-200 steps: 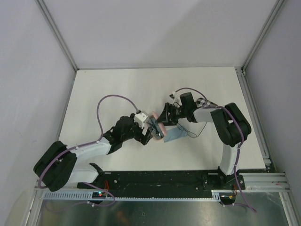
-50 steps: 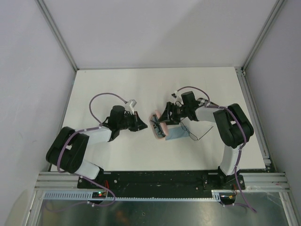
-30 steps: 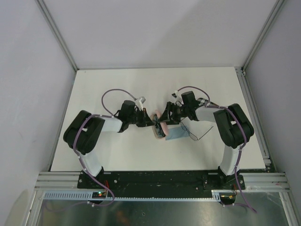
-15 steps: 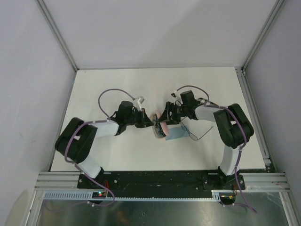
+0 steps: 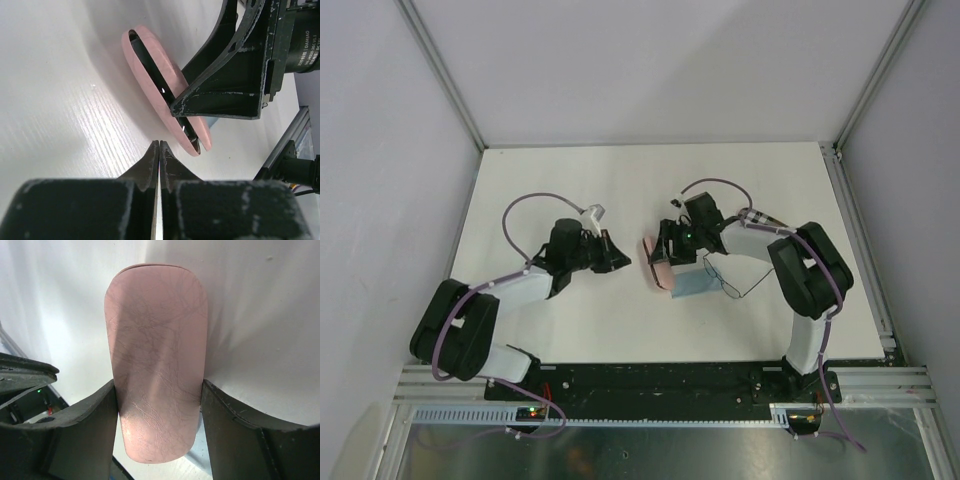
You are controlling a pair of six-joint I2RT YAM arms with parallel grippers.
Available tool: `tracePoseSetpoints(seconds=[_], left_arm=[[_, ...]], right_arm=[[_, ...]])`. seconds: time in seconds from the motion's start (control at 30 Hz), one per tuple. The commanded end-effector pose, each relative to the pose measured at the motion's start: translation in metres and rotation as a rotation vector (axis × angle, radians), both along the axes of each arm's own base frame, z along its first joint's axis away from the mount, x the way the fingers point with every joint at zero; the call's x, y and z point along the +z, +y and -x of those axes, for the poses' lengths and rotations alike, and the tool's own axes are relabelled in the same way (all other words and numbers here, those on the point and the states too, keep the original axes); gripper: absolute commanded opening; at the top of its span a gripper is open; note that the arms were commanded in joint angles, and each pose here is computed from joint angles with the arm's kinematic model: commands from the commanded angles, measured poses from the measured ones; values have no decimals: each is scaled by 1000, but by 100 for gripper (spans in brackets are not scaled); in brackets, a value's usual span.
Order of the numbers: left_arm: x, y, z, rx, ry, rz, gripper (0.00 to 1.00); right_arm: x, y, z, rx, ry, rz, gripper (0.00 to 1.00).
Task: Organize the sunglasses
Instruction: Close the case with sunglasses at the center of the board.
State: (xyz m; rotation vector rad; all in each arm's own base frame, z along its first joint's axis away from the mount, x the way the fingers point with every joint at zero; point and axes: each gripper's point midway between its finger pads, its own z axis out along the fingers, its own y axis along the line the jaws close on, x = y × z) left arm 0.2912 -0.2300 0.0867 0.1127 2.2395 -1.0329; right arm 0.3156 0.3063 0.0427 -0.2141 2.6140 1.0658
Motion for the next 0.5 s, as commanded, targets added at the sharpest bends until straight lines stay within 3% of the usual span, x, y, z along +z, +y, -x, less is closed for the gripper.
tracePoseSetpoints(seconds=[0.0,0.03,0.2,0.37,0.47], left_arm=[[6,5,-1,23,-16,9,2],[4,5,0,21,-12,5,2],[-3,6,0,22,-6,-1,2],[-1,9,-3,38,-15,1,2],[3,13,-4,56,-26,5,2]], right_arm=[[-31,-12,13,-10,-10,214,45],[-29,-10,14,-8,-19,224,48],[-8,4,19,13,-78,247,83],[20,20,21,37,-129,202,96],[35,23,21,38,-166,182,96]])
